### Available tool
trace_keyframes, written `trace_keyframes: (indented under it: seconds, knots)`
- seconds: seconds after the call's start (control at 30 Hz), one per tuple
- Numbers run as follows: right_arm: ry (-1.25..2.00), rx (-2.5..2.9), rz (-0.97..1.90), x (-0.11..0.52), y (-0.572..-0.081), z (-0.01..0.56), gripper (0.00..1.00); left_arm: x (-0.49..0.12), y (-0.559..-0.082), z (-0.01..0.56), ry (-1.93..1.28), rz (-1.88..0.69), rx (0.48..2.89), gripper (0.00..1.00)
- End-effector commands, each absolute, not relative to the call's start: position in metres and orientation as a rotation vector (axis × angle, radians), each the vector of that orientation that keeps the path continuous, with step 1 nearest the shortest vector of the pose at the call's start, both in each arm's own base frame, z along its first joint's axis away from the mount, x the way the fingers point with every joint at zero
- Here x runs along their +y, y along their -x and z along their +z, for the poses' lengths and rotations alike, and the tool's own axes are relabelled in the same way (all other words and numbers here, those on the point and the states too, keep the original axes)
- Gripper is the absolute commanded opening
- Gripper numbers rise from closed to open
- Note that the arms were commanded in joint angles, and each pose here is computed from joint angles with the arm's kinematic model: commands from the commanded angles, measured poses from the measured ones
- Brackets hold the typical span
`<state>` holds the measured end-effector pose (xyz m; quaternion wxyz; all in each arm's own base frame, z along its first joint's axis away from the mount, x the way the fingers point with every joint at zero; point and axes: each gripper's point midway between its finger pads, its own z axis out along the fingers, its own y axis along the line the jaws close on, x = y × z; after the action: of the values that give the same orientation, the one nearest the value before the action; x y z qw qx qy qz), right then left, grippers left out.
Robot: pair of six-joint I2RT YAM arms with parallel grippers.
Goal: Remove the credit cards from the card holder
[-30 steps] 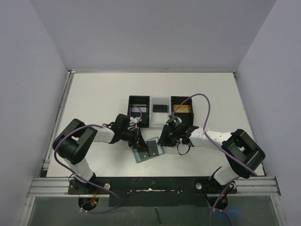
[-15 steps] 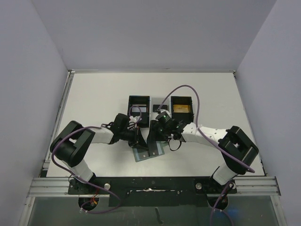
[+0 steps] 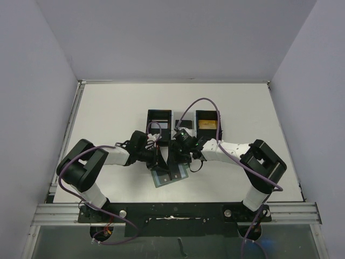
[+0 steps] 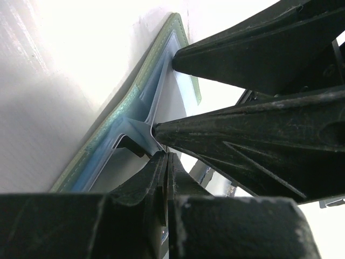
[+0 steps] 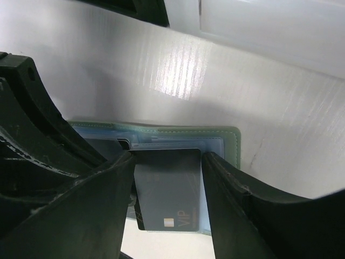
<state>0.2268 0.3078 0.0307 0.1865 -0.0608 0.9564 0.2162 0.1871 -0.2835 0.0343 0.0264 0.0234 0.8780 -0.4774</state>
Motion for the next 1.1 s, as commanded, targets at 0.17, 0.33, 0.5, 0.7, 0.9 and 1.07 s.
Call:
trace_keyframes:
  seconds: [0.17,0.33,0.5,0.7,0.9,1.07]
  knots:
    - [0.199,2.698,0.454,0.298,-0.230,0.027,0.49,-0.284,-0.189,0.053,-0.158,-1.488,2.641,0.00]
    - [0.186,2.688,0.458,0.294,-0.229,0.030,0.48,-0.278,-0.184,0.046,-0.131,-1.459,2.672,0.00]
    - [0.163,2.686,0.469,0.293,-0.227,0.031,0.45,-0.273,-0.182,0.043,-0.118,-1.446,2.685,0.00]
    - [0.148,2.674,0.486,0.292,-0.228,0.037,0.45,-0.268,-0.178,0.042,-0.123,-1.429,2.704,0.00]
    - [0.154,2.617,0.691,0.311,-0.227,0.067,0.46,-0.265,-0.175,0.041,-0.121,-1.427,2.712,0.00]
    - [0.066,2.597,0.885,0.317,-0.219,0.071,0.46,-0.266,-0.177,0.041,-0.122,-1.430,2.707,0.00]
